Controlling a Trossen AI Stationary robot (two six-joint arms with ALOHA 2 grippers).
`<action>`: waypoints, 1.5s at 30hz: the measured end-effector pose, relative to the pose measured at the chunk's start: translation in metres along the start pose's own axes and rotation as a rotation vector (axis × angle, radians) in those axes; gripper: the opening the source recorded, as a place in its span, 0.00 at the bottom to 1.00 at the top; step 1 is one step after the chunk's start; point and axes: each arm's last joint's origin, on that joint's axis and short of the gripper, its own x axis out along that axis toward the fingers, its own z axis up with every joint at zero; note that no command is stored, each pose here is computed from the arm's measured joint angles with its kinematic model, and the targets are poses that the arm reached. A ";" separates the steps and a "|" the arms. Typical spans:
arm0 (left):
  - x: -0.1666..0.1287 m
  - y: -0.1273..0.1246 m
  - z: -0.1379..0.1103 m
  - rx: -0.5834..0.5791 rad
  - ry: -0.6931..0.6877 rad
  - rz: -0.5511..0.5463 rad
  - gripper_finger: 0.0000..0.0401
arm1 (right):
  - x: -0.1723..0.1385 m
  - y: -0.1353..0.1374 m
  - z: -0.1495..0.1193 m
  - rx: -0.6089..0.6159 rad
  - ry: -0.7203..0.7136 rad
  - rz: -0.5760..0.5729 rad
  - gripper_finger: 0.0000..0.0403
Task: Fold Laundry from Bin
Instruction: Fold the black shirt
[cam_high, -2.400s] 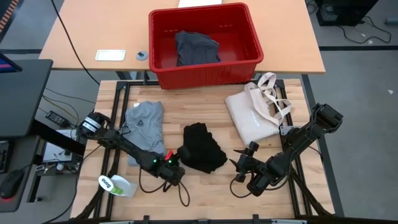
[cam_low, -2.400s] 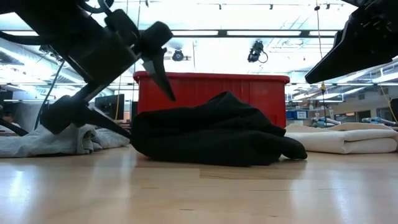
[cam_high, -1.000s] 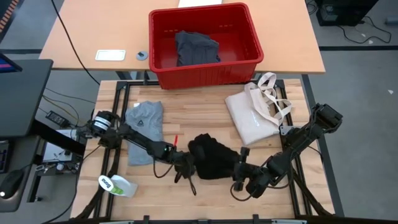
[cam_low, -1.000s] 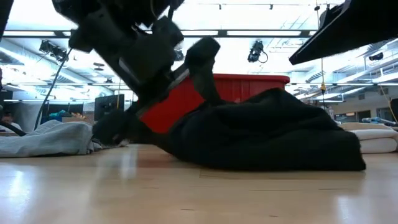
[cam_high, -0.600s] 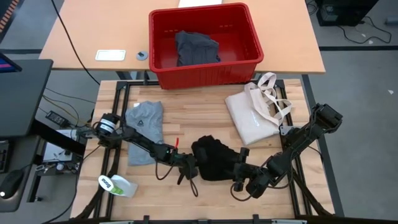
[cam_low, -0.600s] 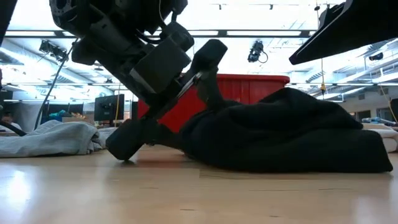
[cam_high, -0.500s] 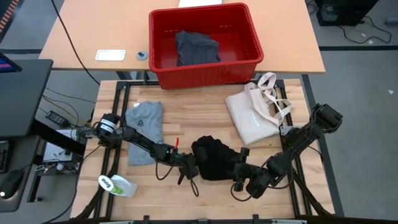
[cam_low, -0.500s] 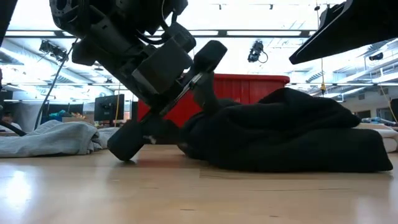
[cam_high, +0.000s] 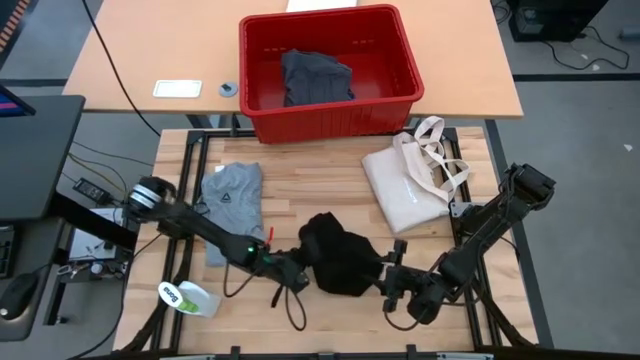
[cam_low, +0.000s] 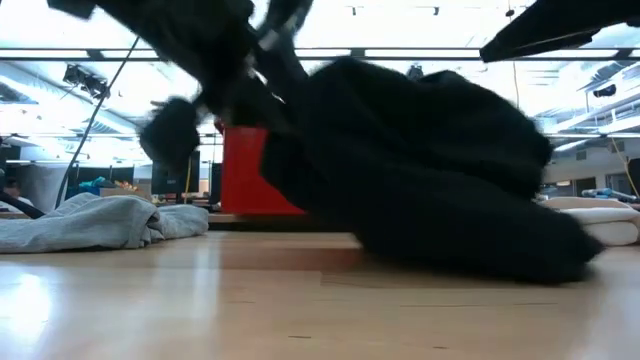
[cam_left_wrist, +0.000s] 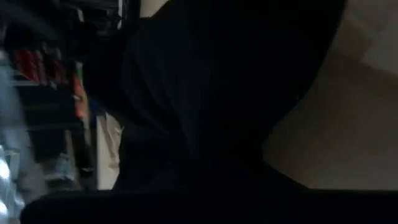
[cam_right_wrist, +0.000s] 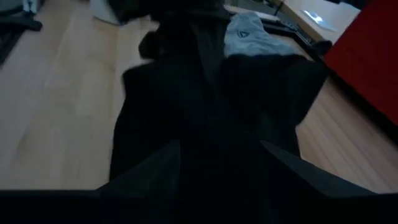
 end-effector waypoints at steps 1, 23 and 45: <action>-0.007 0.004 -0.002 -0.032 0.003 -0.010 0.15 | 0.000 0.000 0.000 -0.008 -0.004 0.003 0.54; -0.061 -0.009 0.006 -0.241 -0.023 -0.243 0.14 | 0.025 -0.010 0.007 0.023 0.027 -0.006 0.54; -0.060 -0.004 0.004 -0.610 0.021 -0.229 0.51 | 0.024 -0.009 0.007 0.014 0.038 0.023 0.54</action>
